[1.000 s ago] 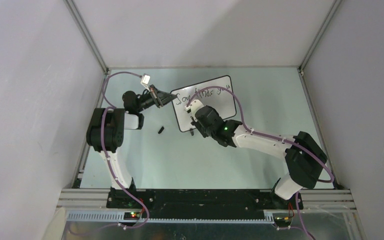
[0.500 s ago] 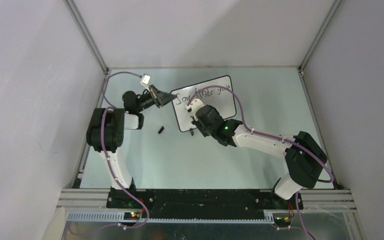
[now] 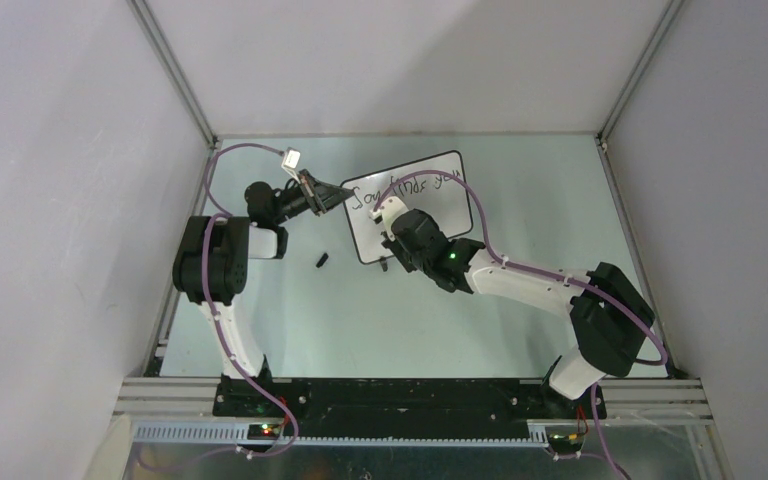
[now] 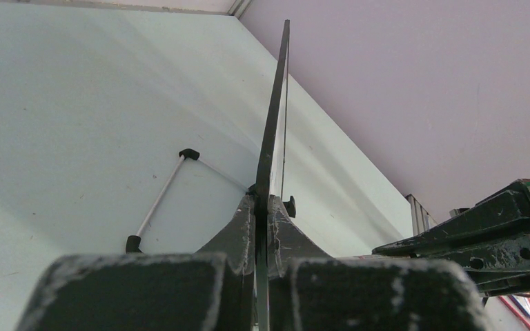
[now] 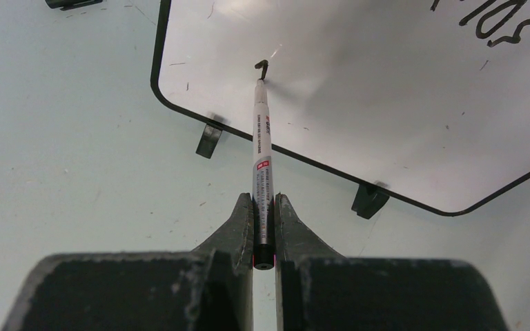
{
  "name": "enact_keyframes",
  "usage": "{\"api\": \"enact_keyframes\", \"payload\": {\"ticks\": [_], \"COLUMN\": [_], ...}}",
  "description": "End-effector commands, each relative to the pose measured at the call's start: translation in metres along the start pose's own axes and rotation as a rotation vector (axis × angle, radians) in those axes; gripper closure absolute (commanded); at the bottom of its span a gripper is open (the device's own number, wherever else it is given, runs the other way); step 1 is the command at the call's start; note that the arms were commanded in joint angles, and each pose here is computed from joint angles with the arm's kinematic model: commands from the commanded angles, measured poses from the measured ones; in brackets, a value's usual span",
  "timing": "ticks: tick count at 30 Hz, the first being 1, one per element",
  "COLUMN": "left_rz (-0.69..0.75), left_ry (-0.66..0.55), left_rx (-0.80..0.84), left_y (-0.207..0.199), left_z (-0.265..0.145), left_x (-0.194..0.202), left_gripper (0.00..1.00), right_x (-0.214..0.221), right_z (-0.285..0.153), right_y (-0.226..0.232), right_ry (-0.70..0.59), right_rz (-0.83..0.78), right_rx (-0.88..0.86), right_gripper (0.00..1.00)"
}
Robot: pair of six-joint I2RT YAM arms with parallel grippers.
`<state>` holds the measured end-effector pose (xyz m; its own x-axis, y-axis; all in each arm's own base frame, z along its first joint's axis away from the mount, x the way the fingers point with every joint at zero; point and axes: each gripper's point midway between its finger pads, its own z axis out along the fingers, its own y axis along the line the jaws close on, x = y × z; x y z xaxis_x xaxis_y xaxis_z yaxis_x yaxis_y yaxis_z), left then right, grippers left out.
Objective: Write a sentence on the whiteboard
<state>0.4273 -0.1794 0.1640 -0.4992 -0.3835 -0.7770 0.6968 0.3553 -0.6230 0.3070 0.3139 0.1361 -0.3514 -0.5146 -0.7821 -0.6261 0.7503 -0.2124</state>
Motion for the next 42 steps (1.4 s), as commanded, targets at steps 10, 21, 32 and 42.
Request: {"api": "enact_keyframes", "payload": {"ticks": [10,21,32,42], "left_rz": [0.091,0.092,0.092,0.094], "left_ry": [-0.023,-0.023,-0.023,-0.023], "left_rx": [0.018,0.018,0.018,0.019], "left_y": [-0.007,-0.007,-0.008,-0.008], "left_z": [-0.003,-0.003,-0.004,-0.004], "left_x": [-0.012,-0.012,-0.012,-0.013], "left_gripper": [1.0,1.0,1.0,1.0], "right_x": [-0.019,-0.007,-0.035,-0.051], "right_z": [-0.004,-0.003,-0.015,-0.028], "right_y": [-0.003,0.006,-0.003,-0.002], "right_ry": [-0.041,0.002,-0.098,-0.153], "right_rz": [0.005,-0.013,0.009,-0.014], "right_rx": [0.022,0.018,0.024,0.02], "right_gripper": [1.0,1.0,1.0,1.0]}}
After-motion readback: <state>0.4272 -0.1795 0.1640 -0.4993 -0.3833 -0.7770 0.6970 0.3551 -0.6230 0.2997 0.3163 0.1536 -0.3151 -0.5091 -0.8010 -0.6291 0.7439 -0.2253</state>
